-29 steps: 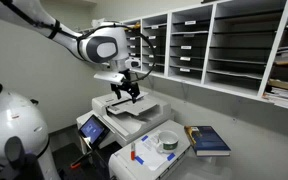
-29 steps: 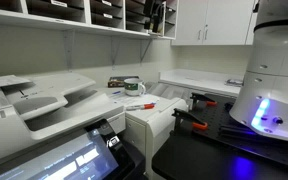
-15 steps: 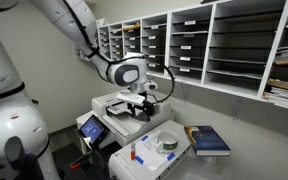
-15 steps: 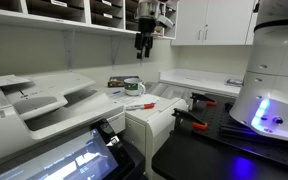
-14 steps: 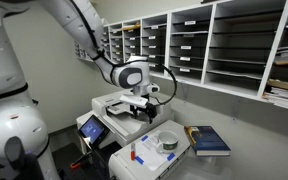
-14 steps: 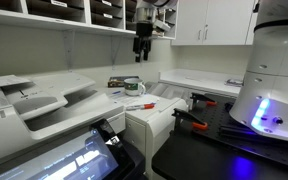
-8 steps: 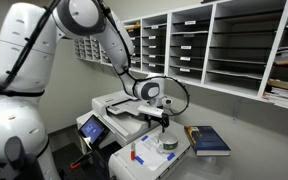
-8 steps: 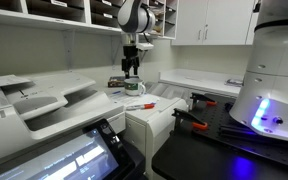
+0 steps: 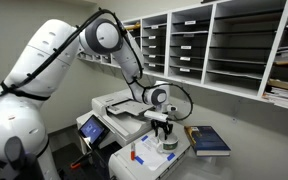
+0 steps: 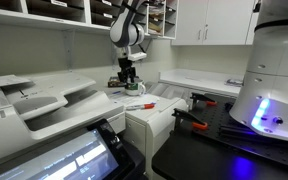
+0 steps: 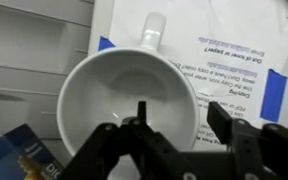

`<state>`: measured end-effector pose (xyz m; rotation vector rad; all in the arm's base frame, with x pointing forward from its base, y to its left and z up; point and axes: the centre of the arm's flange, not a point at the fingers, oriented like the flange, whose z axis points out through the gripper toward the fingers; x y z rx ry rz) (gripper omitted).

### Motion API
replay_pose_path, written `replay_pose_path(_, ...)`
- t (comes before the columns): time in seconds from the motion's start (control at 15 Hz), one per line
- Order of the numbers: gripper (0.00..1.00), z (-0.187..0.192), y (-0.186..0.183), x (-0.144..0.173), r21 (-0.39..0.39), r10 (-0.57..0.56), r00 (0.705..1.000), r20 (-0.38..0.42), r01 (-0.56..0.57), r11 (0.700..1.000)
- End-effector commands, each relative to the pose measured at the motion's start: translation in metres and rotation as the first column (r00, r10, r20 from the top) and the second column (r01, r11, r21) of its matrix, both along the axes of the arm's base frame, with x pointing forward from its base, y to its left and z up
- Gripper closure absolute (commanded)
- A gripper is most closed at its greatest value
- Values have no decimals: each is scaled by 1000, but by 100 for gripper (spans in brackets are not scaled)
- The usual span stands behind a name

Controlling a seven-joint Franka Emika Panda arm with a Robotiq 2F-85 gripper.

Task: Move the white mug forward

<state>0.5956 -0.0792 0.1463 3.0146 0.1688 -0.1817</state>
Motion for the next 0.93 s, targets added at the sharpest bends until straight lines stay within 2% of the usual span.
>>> replay_pose_path(0.0, 62, 14, 3, 5, -32, -55, 998, -40, 54, 998)
replay_pose_path(0.33, 99, 16, -2, -2, -40, -108, 991, -86, 104, 994)
replay_pose_path(0.6, 98, 19, -8, -7, -39, -121, 990, -76, 118, 992)
replay_pose_path(0.87, 98, 39, -7, -20, -16, -114, 991, -63, 113, 993)
